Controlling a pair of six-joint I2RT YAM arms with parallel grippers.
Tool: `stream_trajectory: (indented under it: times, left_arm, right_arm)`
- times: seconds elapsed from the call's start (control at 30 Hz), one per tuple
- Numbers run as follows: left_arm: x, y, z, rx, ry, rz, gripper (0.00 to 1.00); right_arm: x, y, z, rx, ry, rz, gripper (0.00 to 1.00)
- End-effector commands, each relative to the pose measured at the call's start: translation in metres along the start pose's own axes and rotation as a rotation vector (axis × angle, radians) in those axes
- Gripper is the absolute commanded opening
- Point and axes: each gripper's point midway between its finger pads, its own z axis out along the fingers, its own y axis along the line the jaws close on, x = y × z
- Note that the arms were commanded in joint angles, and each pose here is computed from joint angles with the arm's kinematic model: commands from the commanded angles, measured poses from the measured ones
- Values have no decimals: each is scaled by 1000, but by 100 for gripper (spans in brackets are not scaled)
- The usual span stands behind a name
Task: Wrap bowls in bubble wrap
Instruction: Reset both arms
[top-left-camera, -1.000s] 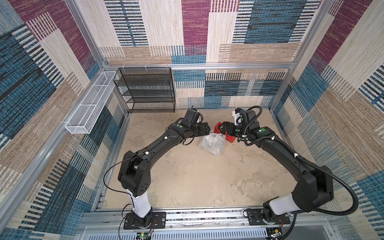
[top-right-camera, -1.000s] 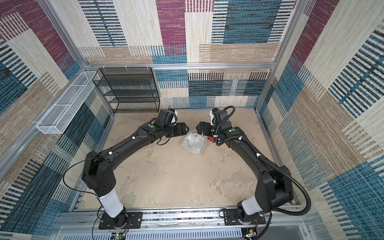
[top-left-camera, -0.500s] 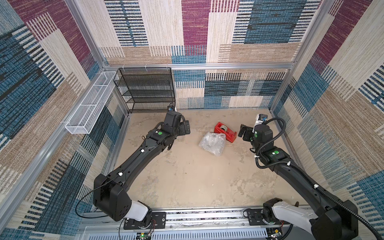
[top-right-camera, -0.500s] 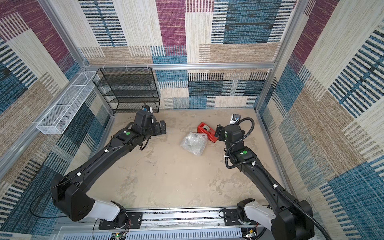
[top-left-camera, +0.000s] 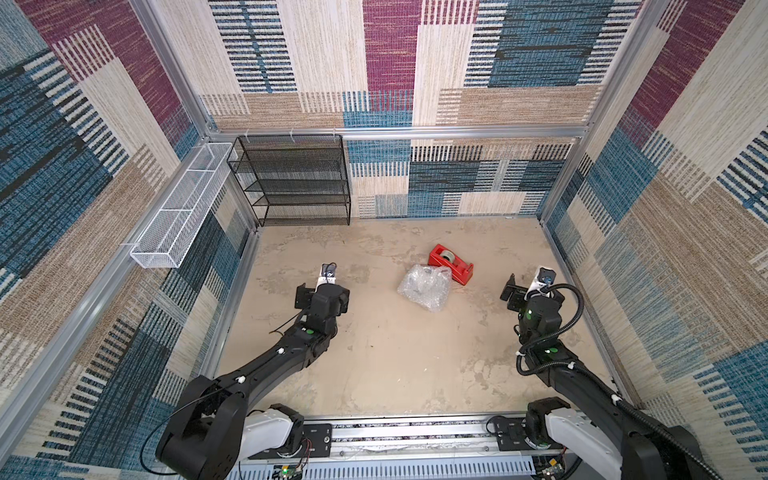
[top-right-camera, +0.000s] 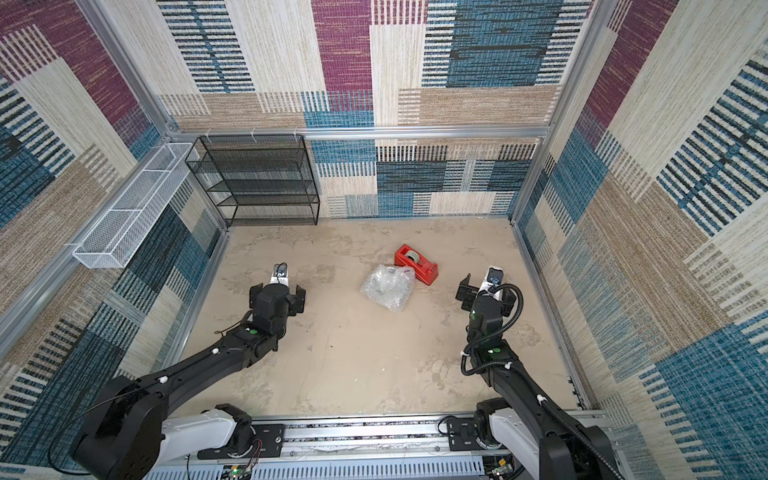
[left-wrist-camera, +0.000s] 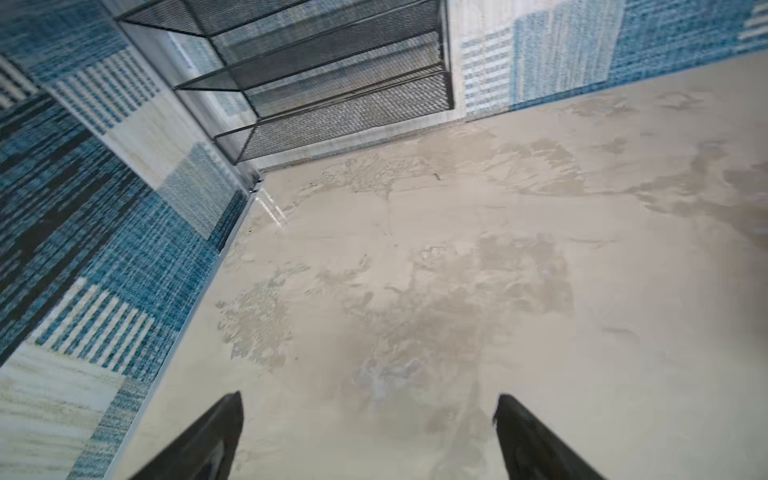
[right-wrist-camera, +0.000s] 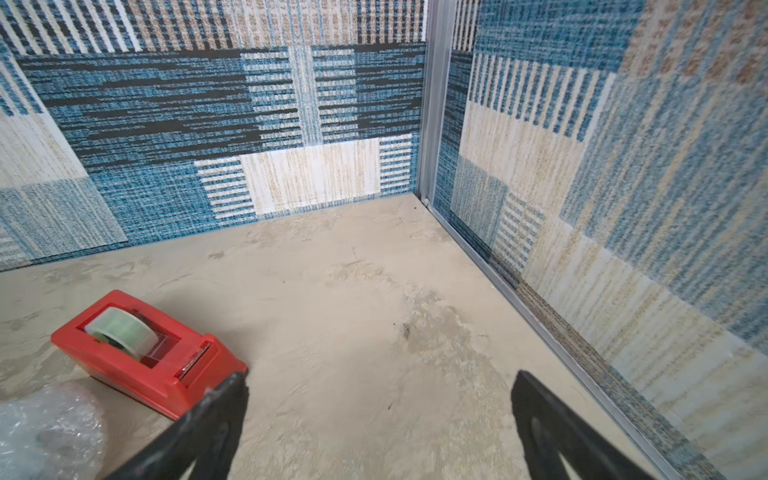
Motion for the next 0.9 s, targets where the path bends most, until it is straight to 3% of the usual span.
stream_trajectory:
  times: [0.0, 0.37, 0.87]
  left_arm:
    - [-31, 27, -2, -75, -188, -95, 99]
    - [17, 42, 25, -28, -151, -144, 99]
    - [37, 30, 50, 57, -147, -139, 97]
  right_arm:
    - [-12, 6, 4, -31, -82, 29, 99]
    - [-4, 2, 10, -113, -146, 13, 99]
    - [21, 13, 18, -225, -178, 26, 99]
